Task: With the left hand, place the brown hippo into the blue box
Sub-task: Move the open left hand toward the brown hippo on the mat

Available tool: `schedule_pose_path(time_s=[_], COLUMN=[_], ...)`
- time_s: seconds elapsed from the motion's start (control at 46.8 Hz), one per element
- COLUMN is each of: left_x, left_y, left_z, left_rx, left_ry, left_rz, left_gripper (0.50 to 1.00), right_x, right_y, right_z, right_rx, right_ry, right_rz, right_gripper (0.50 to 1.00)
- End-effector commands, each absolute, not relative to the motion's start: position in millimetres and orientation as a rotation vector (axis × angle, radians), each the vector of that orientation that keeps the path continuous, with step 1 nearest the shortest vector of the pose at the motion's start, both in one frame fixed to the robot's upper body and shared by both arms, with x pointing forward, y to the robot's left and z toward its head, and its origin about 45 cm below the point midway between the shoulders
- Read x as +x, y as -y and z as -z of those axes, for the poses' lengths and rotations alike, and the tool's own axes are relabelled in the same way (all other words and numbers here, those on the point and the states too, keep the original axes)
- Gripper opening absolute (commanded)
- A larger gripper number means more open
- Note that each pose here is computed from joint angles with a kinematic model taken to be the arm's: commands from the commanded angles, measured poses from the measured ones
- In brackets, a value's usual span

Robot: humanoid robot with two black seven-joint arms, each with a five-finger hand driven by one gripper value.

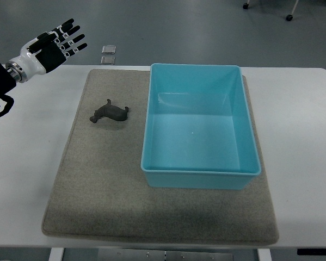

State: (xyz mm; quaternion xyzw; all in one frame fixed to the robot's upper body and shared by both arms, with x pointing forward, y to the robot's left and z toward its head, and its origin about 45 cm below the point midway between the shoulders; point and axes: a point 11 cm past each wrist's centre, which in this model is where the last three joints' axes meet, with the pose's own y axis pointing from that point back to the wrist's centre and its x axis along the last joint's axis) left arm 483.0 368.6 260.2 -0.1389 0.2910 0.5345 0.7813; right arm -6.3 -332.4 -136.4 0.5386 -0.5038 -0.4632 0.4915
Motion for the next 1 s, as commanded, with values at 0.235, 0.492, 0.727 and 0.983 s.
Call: schedule_pose_path(time_s=[0.235, 0.492, 0.727, 0.983], left_x=[485.3, 483.5, 479.0, 474.8], left_y=[-364.1, -378.4, -402.1, -420.3], left_z=[-263.6, -269.3, -274.8, -303.0], left_rx=[-0.290, -0.279, -0.149, 0.138], left_ry=[-0.620, -0.597, -0.474, -0.028], left_rz=[-1.144, -1.169, -1.224, -1.205], left_gripper=[1.000, 1.000, 1.000, 1.000], right_x=[-6.2, -6.2, -6.2, -6.2], right_y=[332.4, 332.4, 332.4, 332.4], right_z=[136.4, 136.4, 136.4, 136.4], right_rx=[1.307, 1.307, 1.307, 1.307], right_ry=[1.223, 1.223, 1.223, 1.223], right_rz=[1.124, 1.124, 1.124, 1.124], right_gripper=[0.936, 0.936, 0.936, 0.936])
